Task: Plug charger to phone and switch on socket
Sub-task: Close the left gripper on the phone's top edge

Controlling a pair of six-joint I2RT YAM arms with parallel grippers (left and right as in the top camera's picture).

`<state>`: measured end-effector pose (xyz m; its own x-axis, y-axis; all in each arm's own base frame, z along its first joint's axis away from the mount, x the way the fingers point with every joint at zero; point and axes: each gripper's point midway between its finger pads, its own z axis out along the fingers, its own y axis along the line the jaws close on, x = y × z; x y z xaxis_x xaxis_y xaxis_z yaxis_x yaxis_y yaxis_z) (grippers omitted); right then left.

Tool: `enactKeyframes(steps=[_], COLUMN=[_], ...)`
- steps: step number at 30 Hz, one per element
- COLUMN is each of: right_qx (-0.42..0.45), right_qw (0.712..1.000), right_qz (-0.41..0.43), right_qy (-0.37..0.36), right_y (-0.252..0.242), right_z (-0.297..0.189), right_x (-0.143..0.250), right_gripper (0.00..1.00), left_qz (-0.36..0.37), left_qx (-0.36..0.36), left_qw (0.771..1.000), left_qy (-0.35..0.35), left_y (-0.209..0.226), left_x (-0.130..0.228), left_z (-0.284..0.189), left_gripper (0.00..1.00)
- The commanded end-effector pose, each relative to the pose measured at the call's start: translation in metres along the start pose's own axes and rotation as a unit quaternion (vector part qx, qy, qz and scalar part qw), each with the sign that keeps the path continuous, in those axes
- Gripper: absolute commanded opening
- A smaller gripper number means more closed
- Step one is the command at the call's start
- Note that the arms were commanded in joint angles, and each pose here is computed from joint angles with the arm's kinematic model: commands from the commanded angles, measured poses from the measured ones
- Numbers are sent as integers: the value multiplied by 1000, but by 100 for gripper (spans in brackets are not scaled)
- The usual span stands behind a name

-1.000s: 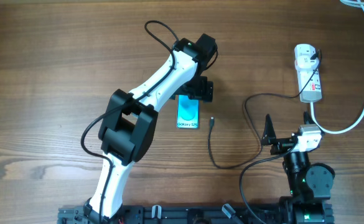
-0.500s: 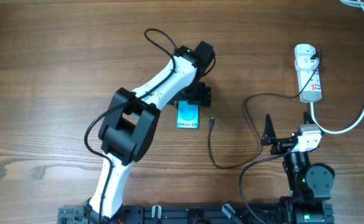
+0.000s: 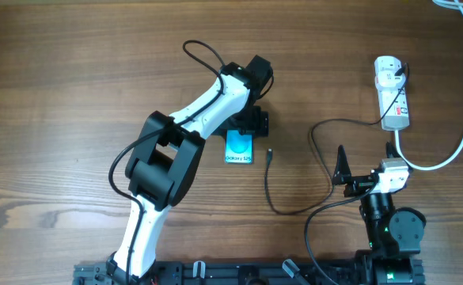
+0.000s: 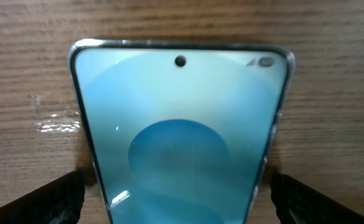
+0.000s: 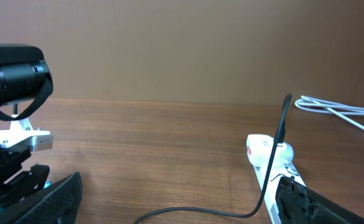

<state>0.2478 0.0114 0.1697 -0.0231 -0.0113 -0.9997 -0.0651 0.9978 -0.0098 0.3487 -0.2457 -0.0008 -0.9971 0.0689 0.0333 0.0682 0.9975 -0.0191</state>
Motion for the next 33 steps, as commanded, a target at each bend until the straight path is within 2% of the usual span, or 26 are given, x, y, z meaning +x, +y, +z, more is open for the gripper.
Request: enactKeyframes(steps=[1, 18, 20, 28, 30, 31, 33], right_qx=[5, 5, 5, 5, 5, 5, 5], right_qw=[1000, 1000, 1000, 1000, 1000, 1000, 1000], right_qz=[7, 7, 7, 7, 7, 7, 7], right_qy=[-3, -3, -3, -3, -3, -3, -3], right_y=[-2, -2, -2, -2, -2, -2, -2], right_z=[0, 0, 0, 0, 0, 0, 0], right_x=[-1, -1, -1, -1, -1, -1, -1], right_gripper=[100, 100, 100, 100, 100, 100, 100], left_qz=[-2, 8, 7, 8, 7, 8, 9], left_qx=[-1, -2, -2, -3, -4, -6, -9], left_qw=[1000, 1000, 1000, 1000, 1000, 1000, 1000], left_qy=[15, 15, 15, 17, 19, 22, 27], left_y=[-4, -8, -8, -8, -7, -6, -5], left_x=[11, 16, 16, 17, 18, 19, 22], left_z=[13, 18, 18, 18, 18, 18, 18], left_gripper=[100, 99, 94, 85, 88, 96, 97])
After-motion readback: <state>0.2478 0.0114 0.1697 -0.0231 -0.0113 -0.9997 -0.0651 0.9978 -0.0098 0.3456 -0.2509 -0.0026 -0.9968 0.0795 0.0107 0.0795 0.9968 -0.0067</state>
